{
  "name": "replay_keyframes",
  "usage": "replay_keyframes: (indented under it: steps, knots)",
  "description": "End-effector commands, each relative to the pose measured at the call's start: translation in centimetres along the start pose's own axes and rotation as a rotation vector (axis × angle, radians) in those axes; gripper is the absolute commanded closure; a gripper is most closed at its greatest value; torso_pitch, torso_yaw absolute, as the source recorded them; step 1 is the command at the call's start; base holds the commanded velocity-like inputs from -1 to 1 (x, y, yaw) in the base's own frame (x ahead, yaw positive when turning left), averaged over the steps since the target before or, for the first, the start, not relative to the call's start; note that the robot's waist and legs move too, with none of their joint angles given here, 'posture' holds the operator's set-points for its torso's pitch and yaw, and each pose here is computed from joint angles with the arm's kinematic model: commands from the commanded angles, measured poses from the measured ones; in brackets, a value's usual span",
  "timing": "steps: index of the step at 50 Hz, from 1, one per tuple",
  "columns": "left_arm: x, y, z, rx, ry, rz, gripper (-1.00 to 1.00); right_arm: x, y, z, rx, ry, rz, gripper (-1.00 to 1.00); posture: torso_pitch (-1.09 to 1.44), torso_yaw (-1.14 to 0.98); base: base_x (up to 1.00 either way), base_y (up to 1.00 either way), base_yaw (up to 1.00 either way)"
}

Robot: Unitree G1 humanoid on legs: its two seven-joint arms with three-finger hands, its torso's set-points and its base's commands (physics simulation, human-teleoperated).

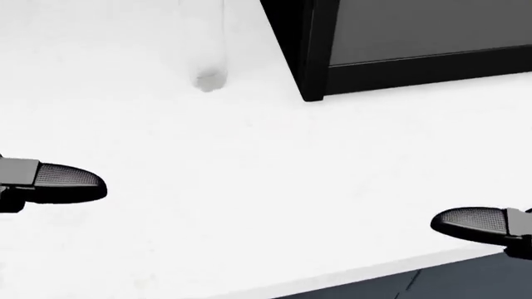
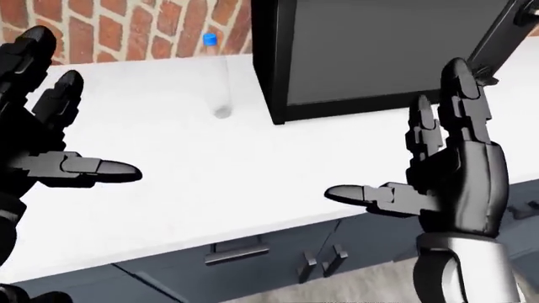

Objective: Move the drinks to the dining counter.

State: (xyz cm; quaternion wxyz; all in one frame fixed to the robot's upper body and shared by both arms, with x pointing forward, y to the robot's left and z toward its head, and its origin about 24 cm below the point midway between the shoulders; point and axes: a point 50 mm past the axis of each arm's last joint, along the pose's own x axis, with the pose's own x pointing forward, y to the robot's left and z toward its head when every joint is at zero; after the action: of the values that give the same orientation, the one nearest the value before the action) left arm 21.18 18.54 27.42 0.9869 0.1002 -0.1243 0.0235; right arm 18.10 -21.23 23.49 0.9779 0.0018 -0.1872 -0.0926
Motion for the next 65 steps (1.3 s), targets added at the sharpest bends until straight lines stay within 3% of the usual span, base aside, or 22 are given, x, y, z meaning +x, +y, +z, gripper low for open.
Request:
replay_keyframes:
  steps: [1,15,32,37,53,59,65]
  knots:
    - [-0.3,-0.1,1.4,0.005,-0.1,0.001,-1.0,-0.2,-0.4,1.3,-0.001,-0.089,-0.03,-1.0,0.0,0.0,0.0,0.0,0.0]
    - [1.2,-0.8,2.3,0.022,-0.091,0.009,-1.0,-0.4,-1.0,1.7,-0.002,-0.095,-0.045,-1.0,0.0,0.0,0.0,0.0,0.0]
    - [5.9,-2.3,3.6,0.04,-0.064,-0.008,-1.0,-0.3,-1.0,1.5,-0.002,-0.083,-0.064,-1.0,0.0,0.0,0.0,0.0,0.0]
    - [6.7,-2.7,5.4,0.052,-0.07,-0.02,-1.0,-0.3,-1.0,1.1,-0.002,-0.075,-0.071,-1.0,0.0,0.0,0.0,0.0,0.0]
    - [14.0,-1.5,6.0,0.075,-0.005,0.039,-1.0,0.0,-0.7,0.1,-0.005,-0.055,-0.08,-1.0,0.0,0.0,0.0,0.0,0.0]
    - [15.3,-1.5,4.8,0.045,-0.058,-0.005,-1.0,-0.1,-0.8,-0.2,-0.005,-0.049,-0.084,-1.0,0.0,0.0,0.0,0.0,0.0]
    - [15.4,-0.6,3.9,0.023,-0.108,-0.104,-1.0,0.0,-0.6,-0.6,-0.008,-0.044,-0.084,-1.0,0.0,0.0,0.0,0.0,0.0]
